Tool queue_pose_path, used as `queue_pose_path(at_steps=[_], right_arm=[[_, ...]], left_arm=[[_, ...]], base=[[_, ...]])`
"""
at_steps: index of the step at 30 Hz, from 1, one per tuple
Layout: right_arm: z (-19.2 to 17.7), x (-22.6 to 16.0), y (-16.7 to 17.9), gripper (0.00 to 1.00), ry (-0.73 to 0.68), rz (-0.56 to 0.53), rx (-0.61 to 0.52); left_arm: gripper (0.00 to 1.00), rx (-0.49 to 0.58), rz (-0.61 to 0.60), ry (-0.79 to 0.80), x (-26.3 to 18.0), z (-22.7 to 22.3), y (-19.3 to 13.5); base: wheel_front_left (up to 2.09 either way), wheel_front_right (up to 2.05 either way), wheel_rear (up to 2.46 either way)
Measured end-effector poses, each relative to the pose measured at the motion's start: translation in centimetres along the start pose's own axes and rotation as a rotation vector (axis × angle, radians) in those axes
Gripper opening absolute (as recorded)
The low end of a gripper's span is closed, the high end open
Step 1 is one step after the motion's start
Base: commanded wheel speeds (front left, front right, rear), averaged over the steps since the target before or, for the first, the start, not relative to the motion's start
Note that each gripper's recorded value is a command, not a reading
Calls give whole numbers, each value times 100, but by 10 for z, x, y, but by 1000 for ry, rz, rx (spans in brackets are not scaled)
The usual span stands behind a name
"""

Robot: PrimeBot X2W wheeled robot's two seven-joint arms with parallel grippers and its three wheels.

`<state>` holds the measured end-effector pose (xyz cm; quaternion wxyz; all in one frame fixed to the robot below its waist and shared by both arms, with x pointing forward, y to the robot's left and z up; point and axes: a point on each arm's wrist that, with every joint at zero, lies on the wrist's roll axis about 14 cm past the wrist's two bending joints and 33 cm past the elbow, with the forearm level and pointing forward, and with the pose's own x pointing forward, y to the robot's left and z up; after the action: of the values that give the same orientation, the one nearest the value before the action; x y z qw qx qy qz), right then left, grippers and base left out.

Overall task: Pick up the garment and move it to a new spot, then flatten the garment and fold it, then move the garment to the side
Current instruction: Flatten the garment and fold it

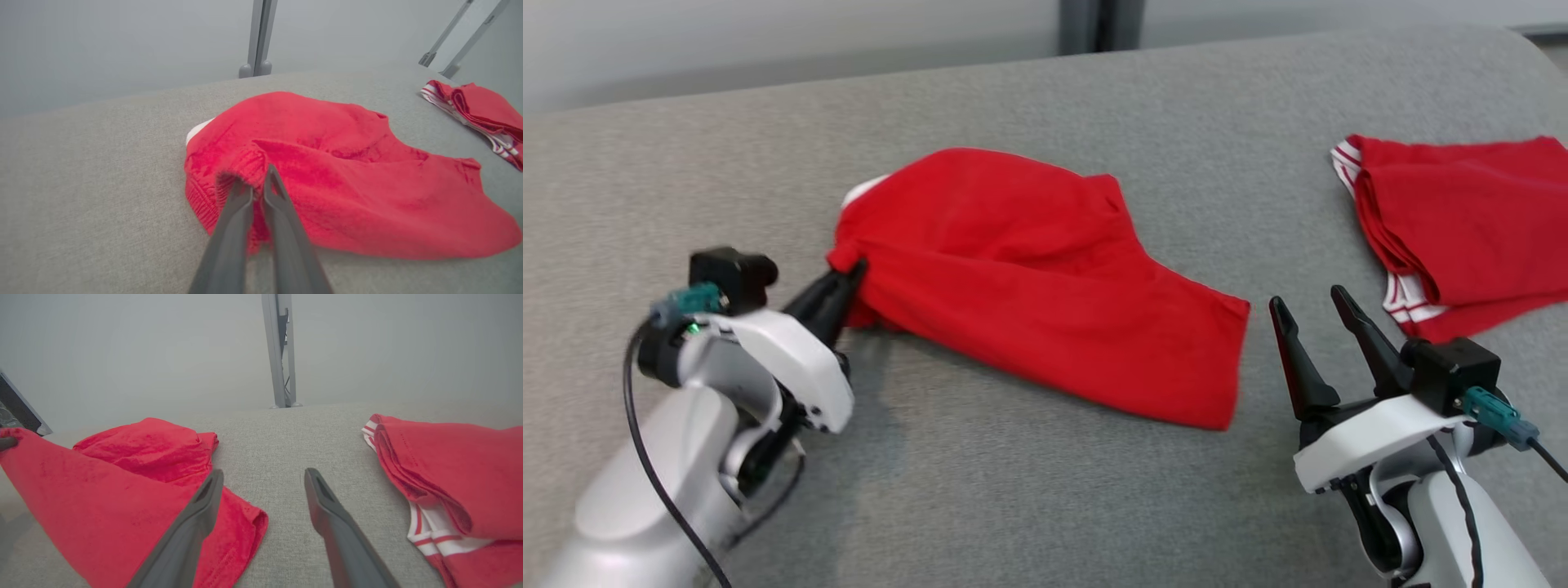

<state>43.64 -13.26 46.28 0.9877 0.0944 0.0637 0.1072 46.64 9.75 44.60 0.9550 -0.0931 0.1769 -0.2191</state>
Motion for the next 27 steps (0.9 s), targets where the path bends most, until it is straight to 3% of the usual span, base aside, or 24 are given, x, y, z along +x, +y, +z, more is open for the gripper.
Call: queue_pose_path(at_steps=[10,11,12,13,19,27], right_arm=[[-9,-1,-22,100,14,-58,-9],[-10,-1,-24,100,15,-65,-9],[-11,-1,-26,100,17,-69,-10],[-12,0,-27,100,16,-73,-10],[-17,1,-28,100,26,-75,-9],[-11,8,-1,100,7,18,-26]], left_arm=[[0,70,62,220,54,-31,35],[16,77,71,237,58,-35,39],[69,85,76,249,61,-37,41],[100,97,82,253,65,-38,44],[100,129,119,200,74,-28,55],[100,102,147,-19,50,15,61]], base=[[0,0,0],[0,0,0],[0,0,0],[0,0,0],[0,0,0],[0,0,0]])
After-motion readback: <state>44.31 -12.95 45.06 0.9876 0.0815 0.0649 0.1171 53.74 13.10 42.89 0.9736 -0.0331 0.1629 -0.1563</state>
